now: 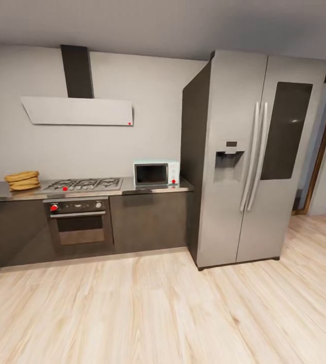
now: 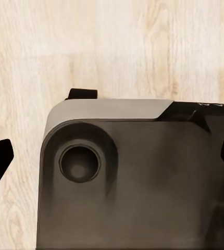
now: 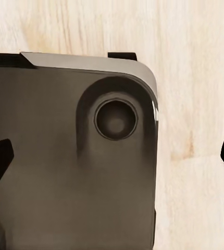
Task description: In the kitchen, take the popcorn bag from the countertop, put it into the microwave, and heat it until the popcorn is cooked so the cooked popcorn ends up inside the bag.
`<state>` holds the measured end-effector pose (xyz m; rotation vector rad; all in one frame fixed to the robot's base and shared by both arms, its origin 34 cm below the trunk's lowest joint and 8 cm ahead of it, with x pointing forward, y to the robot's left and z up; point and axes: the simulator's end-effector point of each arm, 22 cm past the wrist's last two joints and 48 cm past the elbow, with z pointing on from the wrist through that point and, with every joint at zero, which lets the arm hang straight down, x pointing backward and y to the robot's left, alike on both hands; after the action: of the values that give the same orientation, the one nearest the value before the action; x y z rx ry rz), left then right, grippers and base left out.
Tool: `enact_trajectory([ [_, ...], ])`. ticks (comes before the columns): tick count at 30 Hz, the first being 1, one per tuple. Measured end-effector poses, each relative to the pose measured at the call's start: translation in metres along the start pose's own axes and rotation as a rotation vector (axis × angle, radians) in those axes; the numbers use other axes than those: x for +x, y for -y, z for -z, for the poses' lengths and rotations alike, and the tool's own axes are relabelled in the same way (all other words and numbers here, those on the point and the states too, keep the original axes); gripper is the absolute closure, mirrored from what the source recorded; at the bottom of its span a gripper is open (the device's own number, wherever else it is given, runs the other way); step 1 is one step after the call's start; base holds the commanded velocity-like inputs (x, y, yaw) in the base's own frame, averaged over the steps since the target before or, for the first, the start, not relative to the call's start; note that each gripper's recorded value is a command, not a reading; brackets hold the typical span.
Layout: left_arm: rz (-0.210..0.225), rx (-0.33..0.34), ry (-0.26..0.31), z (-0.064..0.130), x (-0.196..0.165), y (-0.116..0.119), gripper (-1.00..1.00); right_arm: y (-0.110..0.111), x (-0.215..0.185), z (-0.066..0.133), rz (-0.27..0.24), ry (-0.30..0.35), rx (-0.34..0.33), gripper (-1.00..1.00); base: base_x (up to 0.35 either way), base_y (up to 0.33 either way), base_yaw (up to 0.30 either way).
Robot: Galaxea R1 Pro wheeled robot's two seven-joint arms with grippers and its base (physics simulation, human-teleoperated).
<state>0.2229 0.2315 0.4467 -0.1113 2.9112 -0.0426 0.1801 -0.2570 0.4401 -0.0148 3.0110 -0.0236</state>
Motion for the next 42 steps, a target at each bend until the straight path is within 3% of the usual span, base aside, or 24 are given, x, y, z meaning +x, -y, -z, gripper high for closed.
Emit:
enact_trajectory([
  [42, 0.008, -0.005, -0.012, 0.0001, 0.0034, -0.0012, -1.0, -0.0006, -0.0001, 0.0, 0.009, 0.001, -0.002, -1.0, 0.321, 0.0, 0.0],
])
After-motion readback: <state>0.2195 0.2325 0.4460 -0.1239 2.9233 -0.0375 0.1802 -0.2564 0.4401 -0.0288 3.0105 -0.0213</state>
